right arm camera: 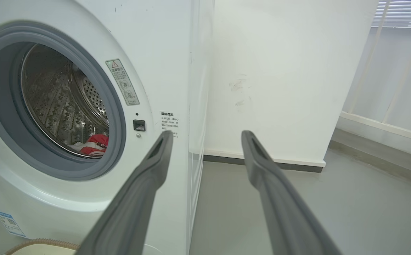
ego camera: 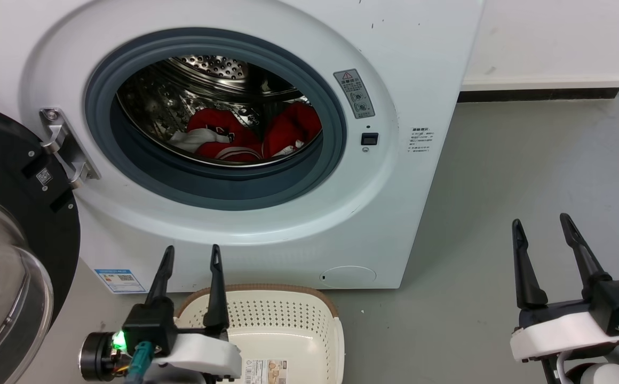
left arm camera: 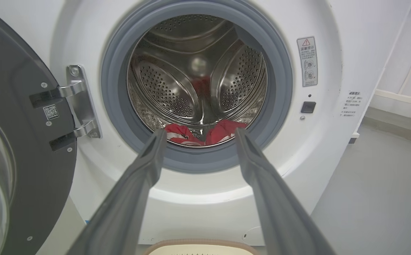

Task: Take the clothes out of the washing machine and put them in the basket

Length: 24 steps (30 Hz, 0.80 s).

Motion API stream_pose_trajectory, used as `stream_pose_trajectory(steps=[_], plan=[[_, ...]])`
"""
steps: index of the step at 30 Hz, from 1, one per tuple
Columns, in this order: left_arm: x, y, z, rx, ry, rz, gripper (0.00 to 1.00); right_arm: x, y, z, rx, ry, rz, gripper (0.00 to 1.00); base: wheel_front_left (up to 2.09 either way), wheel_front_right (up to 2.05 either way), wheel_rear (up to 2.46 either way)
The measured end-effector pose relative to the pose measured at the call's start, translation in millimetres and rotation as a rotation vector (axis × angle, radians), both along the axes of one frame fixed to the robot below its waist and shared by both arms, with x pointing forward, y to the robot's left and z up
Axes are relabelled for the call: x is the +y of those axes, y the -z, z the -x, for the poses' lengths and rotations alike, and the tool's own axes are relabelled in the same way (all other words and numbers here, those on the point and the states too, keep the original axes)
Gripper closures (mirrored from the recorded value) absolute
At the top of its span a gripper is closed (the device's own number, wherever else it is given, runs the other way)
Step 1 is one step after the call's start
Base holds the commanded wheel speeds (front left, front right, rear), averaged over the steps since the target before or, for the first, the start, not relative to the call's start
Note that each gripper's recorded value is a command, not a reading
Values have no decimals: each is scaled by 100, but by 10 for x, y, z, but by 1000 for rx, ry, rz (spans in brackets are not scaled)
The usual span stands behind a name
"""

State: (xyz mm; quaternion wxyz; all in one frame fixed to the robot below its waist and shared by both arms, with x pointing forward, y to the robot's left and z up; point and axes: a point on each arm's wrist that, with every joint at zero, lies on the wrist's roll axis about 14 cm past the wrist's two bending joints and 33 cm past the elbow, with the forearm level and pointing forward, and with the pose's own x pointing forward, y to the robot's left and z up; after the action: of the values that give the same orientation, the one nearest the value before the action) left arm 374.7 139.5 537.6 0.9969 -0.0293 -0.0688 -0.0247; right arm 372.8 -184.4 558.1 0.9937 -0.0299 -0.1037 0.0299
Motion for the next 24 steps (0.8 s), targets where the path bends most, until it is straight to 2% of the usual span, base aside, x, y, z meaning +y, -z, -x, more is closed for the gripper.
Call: stream_pose_trajectory(steps=[4, 9, 15, 19, 24], plan=[[-62, -23, 14, -16, 16, -31, 0, 30, -31, 7, -14, -6, 36, 0, 0, 0, 0], [-78, -66, 15, -30, 19, 1, 0, 37, -45, 16, -24, -7, 49, 0, 0, 0, 0], [19, -105, 5, -46, 1, 60, 0, -39, -4, 26, -18, 10, -6, 0, 0, 0, 0], [1, -49, 33, -37, 30, 47, 0, -71, 63, 32, -1, 17, -37, 0, 0, 0, 0], [-27, -27, 40, -41, 49, 14, 0, -47, 76, 37, -1, 11, -15, 0, 0, 0, 0]])
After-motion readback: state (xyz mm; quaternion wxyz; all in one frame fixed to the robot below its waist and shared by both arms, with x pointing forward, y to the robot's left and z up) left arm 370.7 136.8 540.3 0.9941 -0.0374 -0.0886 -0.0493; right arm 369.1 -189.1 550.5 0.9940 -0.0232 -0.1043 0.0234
